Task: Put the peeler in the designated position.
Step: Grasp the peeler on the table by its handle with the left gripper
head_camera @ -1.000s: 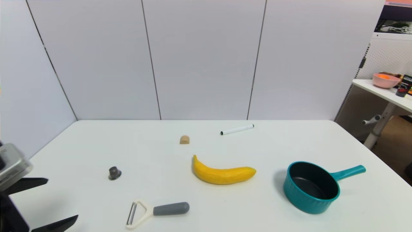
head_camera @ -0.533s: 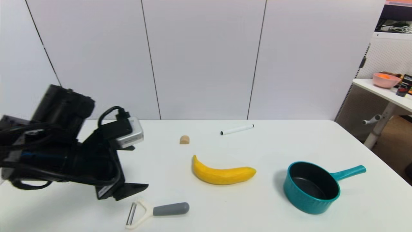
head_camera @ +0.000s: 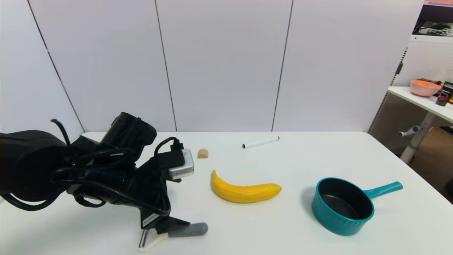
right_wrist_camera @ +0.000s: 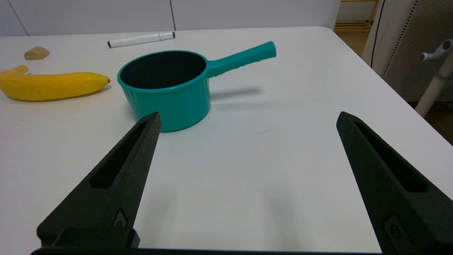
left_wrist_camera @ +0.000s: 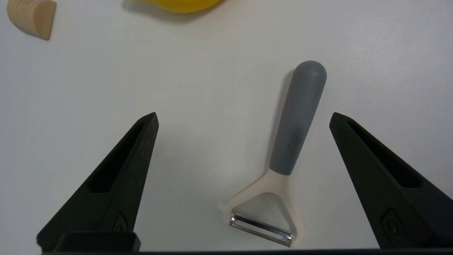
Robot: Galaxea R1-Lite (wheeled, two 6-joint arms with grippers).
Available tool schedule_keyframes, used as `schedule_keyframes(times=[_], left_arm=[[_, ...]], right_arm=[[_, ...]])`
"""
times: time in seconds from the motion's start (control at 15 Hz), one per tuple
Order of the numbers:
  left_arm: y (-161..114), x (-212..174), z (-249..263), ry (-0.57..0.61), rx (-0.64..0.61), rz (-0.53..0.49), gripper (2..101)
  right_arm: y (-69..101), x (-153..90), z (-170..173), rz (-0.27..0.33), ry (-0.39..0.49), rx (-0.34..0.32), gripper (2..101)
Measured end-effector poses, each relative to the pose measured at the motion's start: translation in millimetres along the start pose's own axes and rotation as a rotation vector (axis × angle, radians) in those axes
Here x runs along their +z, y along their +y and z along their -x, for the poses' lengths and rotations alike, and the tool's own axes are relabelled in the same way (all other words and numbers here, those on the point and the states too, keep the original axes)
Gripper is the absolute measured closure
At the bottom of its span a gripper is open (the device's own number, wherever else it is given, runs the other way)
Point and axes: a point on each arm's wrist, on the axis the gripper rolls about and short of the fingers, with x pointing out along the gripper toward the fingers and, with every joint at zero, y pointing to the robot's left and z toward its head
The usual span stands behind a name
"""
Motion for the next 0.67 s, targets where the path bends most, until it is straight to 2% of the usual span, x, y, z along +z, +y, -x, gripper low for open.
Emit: schedule_keyframes(times=[0.67], left_arm=[[-12.6, -3.7, -26.2, 0.106, -0.124, 0.000, 5.3]], right_arm=[[0.0, -0.1, 0.0, 0.000, 0.001, 0.001, 4.3]])
